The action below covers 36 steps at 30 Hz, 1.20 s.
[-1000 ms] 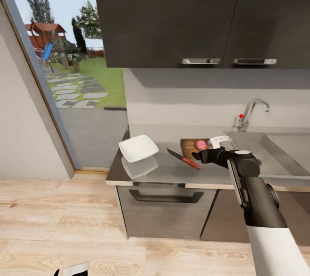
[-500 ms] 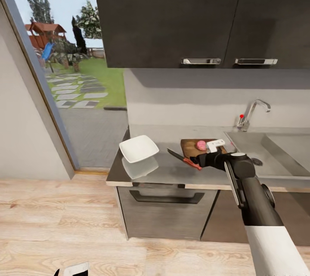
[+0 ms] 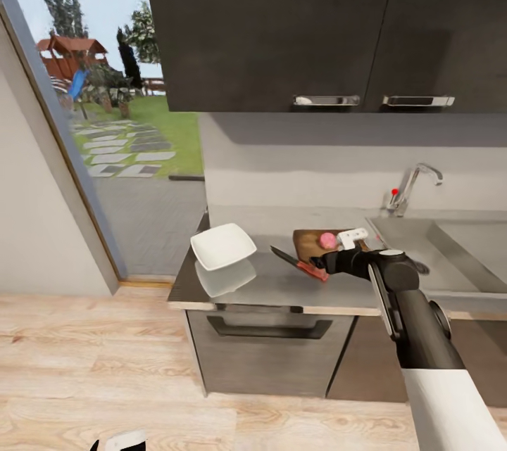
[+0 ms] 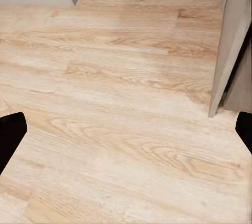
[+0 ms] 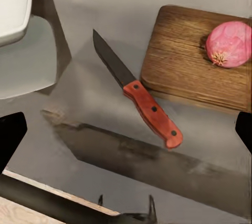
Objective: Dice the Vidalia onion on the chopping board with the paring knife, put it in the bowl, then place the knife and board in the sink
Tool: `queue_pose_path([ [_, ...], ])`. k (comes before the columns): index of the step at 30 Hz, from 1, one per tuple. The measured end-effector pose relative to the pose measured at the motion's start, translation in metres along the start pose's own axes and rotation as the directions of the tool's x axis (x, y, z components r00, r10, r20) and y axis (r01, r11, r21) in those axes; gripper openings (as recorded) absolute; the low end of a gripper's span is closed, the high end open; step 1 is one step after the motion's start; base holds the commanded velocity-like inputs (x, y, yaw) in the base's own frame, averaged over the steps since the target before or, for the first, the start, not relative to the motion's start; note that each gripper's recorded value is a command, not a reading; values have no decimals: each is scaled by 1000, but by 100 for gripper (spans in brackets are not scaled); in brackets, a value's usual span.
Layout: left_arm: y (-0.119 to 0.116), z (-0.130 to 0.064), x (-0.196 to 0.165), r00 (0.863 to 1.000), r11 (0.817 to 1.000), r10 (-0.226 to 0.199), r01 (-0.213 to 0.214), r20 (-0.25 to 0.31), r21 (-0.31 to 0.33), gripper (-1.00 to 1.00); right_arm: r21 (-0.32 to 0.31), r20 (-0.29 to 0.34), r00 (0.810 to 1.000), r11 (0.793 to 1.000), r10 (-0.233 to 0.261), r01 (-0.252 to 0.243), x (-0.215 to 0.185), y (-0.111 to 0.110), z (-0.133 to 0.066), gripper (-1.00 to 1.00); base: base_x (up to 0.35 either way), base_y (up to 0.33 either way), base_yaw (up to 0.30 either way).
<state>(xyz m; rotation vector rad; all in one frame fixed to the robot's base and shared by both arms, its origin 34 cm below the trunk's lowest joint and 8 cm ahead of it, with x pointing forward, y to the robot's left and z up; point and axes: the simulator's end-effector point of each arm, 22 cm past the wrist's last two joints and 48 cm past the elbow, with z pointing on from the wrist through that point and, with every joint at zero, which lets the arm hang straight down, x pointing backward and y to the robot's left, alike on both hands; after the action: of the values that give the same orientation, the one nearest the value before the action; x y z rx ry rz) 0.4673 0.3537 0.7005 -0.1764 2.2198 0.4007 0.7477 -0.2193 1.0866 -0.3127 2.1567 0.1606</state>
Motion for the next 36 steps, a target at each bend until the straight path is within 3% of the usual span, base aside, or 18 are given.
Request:
queue_pose_path([
  [36,0,0,0,1000,1000,0,0,0,0,100,-27,-20,1000,1000,0,0,14,7,14,100,21,-15,0],
])
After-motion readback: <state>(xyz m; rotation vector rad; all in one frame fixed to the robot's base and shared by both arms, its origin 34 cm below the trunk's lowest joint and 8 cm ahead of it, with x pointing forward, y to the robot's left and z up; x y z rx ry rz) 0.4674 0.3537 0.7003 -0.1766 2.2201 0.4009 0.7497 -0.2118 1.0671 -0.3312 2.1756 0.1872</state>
